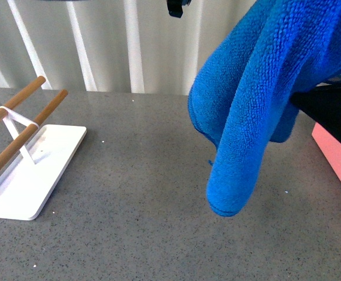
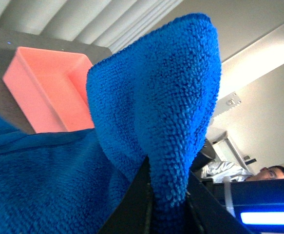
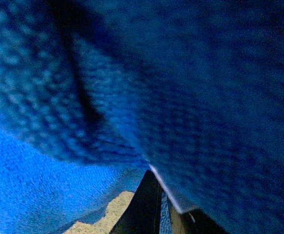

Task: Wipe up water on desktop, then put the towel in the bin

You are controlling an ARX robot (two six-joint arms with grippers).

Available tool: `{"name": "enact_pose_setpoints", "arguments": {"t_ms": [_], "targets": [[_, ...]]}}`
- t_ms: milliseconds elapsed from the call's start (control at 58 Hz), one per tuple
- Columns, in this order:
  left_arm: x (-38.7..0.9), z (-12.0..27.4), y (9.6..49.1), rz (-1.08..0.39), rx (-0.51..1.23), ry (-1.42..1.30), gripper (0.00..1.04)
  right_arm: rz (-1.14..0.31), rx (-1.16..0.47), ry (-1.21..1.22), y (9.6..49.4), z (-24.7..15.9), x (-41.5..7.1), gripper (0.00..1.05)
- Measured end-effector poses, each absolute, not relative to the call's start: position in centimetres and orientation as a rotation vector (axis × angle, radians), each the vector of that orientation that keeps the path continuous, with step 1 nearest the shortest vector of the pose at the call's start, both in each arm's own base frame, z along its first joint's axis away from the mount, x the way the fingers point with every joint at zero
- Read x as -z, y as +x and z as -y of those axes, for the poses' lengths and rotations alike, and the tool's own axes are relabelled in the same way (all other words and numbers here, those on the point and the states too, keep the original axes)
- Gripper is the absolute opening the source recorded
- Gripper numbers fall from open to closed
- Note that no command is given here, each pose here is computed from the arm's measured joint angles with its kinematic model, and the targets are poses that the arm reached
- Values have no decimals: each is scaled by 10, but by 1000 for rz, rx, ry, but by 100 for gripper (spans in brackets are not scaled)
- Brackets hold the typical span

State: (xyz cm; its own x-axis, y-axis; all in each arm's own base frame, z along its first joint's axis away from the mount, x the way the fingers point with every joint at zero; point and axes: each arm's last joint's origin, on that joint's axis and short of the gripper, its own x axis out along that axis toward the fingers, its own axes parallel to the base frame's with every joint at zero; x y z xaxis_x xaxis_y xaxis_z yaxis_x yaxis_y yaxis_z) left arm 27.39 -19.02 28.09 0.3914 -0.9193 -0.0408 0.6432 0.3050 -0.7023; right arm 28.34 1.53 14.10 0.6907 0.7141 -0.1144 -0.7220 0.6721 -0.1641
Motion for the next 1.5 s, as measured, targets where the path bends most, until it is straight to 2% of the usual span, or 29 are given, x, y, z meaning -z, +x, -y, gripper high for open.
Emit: {"name": "enact_pose_setpoints", "arguments": {"t_ms": [69,327,603,758,844,982,1172,1499], "targets": [[-275,182,283,-492,1048,-655,22,-45,-779,-199,284,-9,-141,3],[-263,153,312,-487,908,-635,57,-46,-733,-189,287,0,-143,3],[-251,90,349,-445,709,-544,100,-36,-701,-166,292,1,-149,3],[-237,41,361,-454,606,-476,98,-30,-617,-133,301,2,-157,3],[-230,22,357,-471,602,-460,98,-78,-544,-124,306,2,-157,3],[-226,3,322,-479,691,-408,98,-170,-470,-114,310,-3,-154,3],[-247,-16,278,-420,791,-382,98,-186,-450,-140,313,-10,-157,3],[-264,-53,236,-395,789,-401,98,-223,-372,-164,317,-15,-156,3]]}}
